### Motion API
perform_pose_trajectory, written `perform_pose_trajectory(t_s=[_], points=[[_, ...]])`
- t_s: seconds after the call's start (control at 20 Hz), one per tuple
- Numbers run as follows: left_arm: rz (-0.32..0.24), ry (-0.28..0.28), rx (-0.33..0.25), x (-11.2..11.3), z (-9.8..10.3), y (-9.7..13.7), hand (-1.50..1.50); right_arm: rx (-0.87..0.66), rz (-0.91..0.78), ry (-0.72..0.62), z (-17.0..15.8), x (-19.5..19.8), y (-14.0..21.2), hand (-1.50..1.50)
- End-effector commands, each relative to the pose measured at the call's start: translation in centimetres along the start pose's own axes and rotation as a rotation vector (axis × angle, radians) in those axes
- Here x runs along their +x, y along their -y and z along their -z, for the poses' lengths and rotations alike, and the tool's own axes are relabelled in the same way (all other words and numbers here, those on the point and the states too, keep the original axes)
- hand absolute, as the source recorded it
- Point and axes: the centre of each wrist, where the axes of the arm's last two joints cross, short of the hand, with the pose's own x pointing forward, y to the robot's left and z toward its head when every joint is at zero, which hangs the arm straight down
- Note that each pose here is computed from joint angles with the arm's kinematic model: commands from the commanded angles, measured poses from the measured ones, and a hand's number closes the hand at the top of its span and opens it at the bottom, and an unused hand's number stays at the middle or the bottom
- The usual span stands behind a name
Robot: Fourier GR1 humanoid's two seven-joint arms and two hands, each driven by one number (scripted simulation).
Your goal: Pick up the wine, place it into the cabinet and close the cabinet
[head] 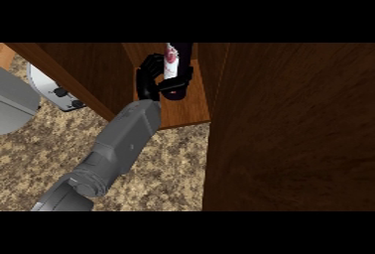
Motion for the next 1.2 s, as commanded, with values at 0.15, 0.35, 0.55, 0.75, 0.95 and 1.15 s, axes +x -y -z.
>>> perform_pose_trajectory(t_s=[0.15, 0.35, 0.55, 0.75, 0.95, 1.15], points=[[-0.014, -0.030, -0.005, 1.4, 0.6, 0.8, 1.50, -0.020, -0.021, 0.015, -0.3, 0.2, 1.1, -1.50], [0.072, -0.013, 0.049, 0.5, 0.4, 0.1, 1.50, 0.003, 0.009, 0.012, -0.9, 0.0, 0.5, -1.50], [0.273, 0.096, 0.034, 1.9, 2.3, -1.9, 1.50, 0.003, 0.002, 0.013, -0.4, -0.3, 0.4, -1.50], [0.361, 0.127, 0.099, 1.8, 3.1, -3.9, 1.50, 0.004, -0.005, 0.029, -0.4, 0.3, 0.1, -1.50], [0.445, 0.125, 0.140, 0.9, 2.4, -3.6, 1.50, 0.002, -0.011, 0.023, -0.6, 0.2, 0.8, -1.50], [0.478, 0.111, 0.176, 0.8, 2.9, -5.1, 1.50, 0.006, 0.009, 0.019, -0.2, 0.1, 0.5, -1.50]])
